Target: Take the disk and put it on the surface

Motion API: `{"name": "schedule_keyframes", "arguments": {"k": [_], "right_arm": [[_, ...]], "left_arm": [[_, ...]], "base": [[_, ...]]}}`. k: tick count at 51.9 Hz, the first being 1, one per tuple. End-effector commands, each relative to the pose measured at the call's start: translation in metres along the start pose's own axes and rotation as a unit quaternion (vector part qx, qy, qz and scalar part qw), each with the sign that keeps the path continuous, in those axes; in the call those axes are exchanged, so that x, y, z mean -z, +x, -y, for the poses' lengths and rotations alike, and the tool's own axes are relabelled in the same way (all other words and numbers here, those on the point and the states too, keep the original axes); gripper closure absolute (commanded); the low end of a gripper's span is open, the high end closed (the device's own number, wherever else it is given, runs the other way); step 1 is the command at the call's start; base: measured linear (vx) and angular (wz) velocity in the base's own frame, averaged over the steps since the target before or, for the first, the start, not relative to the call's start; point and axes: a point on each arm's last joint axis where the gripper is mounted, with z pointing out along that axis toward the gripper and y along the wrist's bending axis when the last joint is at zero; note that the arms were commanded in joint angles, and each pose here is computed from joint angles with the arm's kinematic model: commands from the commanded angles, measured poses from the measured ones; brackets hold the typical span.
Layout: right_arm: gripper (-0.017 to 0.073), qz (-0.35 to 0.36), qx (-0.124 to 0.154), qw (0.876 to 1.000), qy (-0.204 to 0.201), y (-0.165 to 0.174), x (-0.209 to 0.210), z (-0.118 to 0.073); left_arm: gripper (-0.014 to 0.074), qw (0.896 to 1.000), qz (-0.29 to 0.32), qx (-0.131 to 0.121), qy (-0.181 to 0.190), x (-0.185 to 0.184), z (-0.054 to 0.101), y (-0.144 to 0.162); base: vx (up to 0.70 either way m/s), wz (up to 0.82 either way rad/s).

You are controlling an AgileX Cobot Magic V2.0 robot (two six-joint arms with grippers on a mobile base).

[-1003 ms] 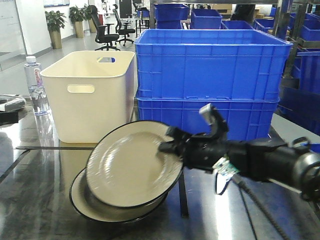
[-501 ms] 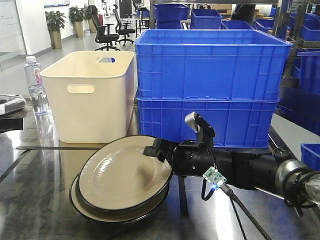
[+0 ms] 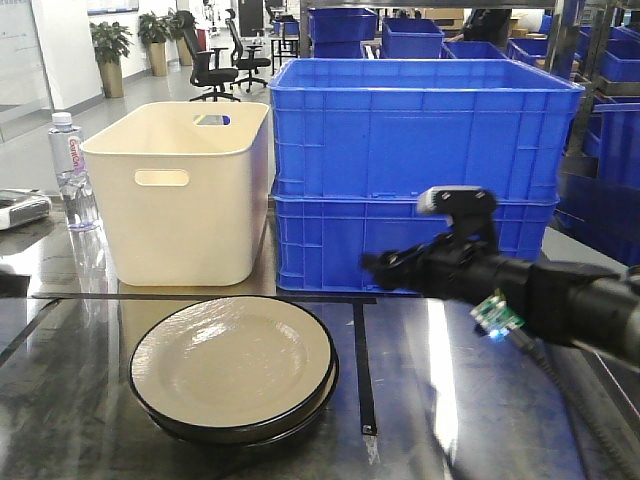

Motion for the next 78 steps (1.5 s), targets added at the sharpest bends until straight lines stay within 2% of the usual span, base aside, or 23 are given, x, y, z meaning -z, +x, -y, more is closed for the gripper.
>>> {"name": "schedule_keyframes", "arguments": {"k": [1, 6, 7, 10, 12, 16, 17, 18, 19, 20, 21, 22, 23, 24, 27, 32, 37, 41, 50, 55, 65, 71, 78], "right_arm": [[0.0081, 0.072, 0.031, 0.997, 0.027, -0.053, 0.041, -0.005], [0.0295, 0.102, 0.076, 0.992, 0.022, -0.076, 0.069, -0.016], [0.0351, 0.110, 0.076, 0.991, 0.019, -0.081, 0.076, -0.019], [0.0508, 0.128, 0.077, 0.989, 0.007, -0.094, 0.095, -0.026], [0.0577, 0.136, 0.081, 0.987, 0.000, -0.101, 0.108, -0.030], [0.0573, 0.144, 0.106, 0.984, -0.015, -0.114, 0.135, -0.041], [0.0571, 0.137, 0.125, 0.982, -0.022, -0.115, 0.142, -0.044], [0.0568, 0.134, 0.123, 0.983, -0.027, -0.116, 0.147, -0.046], [0.0568, 0.129, 0.140, 0.981, -0.031, -0.117, 0.154, -0.049], [0.0568, 0.125, 0.136, 0.982, -0.034, -0.118, 0.159, -0.050], [0.0568, 0.117, 0.152, 0.981, -0.035, -0.119, 0.166, -0.052], [0.0568, 0.111, 0.145, 0.982, -0.040, -0.119, 0.173, -0.055], [0.0568, 0.102, 0.158, 0.981, -0.034, -0.119, 0.178, -0.055], [0.0568, 0.095, 0.150, 0.984, -0.036, -0.120, 0.185, -0.057], [0.0568, 0.065, 0.155, 0.986, -0.017, -0.119, 0.203, -0.057], [0.0568, 0.027, 0.160, 0.986, 0.037, -0.117, 0.230, -0.052], [0.0568, 0.030, 0.152, 0.984, 0.085, -0.116, 0.255, -0.048], [0.0568, 0.057, 0.170, 0.978, 0.108, -0.108, 0.275, -0.047], [0.0568, 0.149, 0.188, 0.964, 0.112, -0.060, 0.309, -0.049], [0.0568, 0.221, 0.192, 0.950, 0.112, -0.019, 0.327, -0.048], [0.0568, 0.315, 0.193, 0.923, 0.111, 0.030, 0.343, -0.047], [0.0568, 0.324, 0.194, 0.919, 0.111, 0.041, 0.345, -0.046], [0.0568, 0.313, 0.193, 0.923, 0.110, 0.046, 0.342, -0.045]], "left_arm": [[0.0598, 0.997, 0.025, 0.016, -0.065, 0.015, -0.003, -0.011], [0.0596, 0.990, -0.011, 0.036, -0.134, 0.017, -0.016, -0.004], [0.0596, 0.988, -0.015, 0.044, -0.145, 0.018, -0.017, -0.003], [0.0596, 0.982, -0.035, 0.039, -0.183, 0.020, -0.024, 0.001], [0.0596, 0.977, -0.046, 0.044, -0.205, 0.022, -0.027, 0.003], [0.0596, 0.970, -0.062, 0.043, -0.233, 0.025, -0.031, 0.006], [0.0596, 0.969, -0.062, 0.043, -0.235, 0.026, -0.031, 0.007], [0.0596, 0.969, -0.063, 0.043, -0.235, 0.026, -0.031, 0.008], [0.0596, 0.969, -0.062, 0.042, -0.235, 0.027, -0.030, 0.008], [0.0596, 0.969, -0.058, 0.040, -0.235, 0.028, -0.029, 0.009], [0.0596, 0.970, -0.055, 0.038, -0.234, 0.029, -0.027, 0.009], [0.0596, 0.971, -0.049, 0.031, -0.234, 0.030, -0.025, 0.010], [0.0596, 0.971, -0.045, 0.026, -0.233, 0.031, -0.023, 0.011], [0.0596, 0.972, -0.038, 0.017, -0.232, 0.032, -0.019, 0.013], [0.0596, 0.974, -0.018, -0.011, -0.228, 0.036, -0.007, 0.019], [0.0596, 0.975, 0.019, -0.053, -0.215, 0.045, 0.017, 0.035], [0.0596, 0.973, 0.049, -0.093, -0.204, 0.058, 0.038, 0.059], [0.0596, 0.975, 0.075, -0.090, -0.189, 0.070, 0.051, 0.080], [0.0596, 0.975, 0.141, -0.074, -0.154, 0.099, 0.077, 0.127], [0.0596, 0.968, 0.191, -0.093, -0.131, 0.122, 0.095, 0.149], [0.0595, 0.968, 0.199, -0.118, -0.102, 0.145, 0.114, 0.176], [0.0595, 0.968, 0.197, -0.122, -0.097, 0.148, 0.117, 0.180], [0.0595, 0.971, 0.186, -0.122, -0.093, 0.147, 0.117, 0.182]], "base": [[0.00, 0.00], [0.00, 0.00], [0.00, 0.00], [0.00, 0.00], [0.00, 0.00], [0.00, 0.00], [0.00, 0.00], [0.00, 0.00], [0.00, 0.00], [0.00, 0.00], [0.00, 0.00], [0.00, 0.00], [0.00, 0.00], [0.00, 0.00], [0.00, 0.00], [0.00, 0.00], [0.00, 0.00], [0.00, 0.00], [0.00, 0.00], [0.00, 0.00], [0.00, 0.00], [0.00, 0.00], [0.00, 0.00]]}}
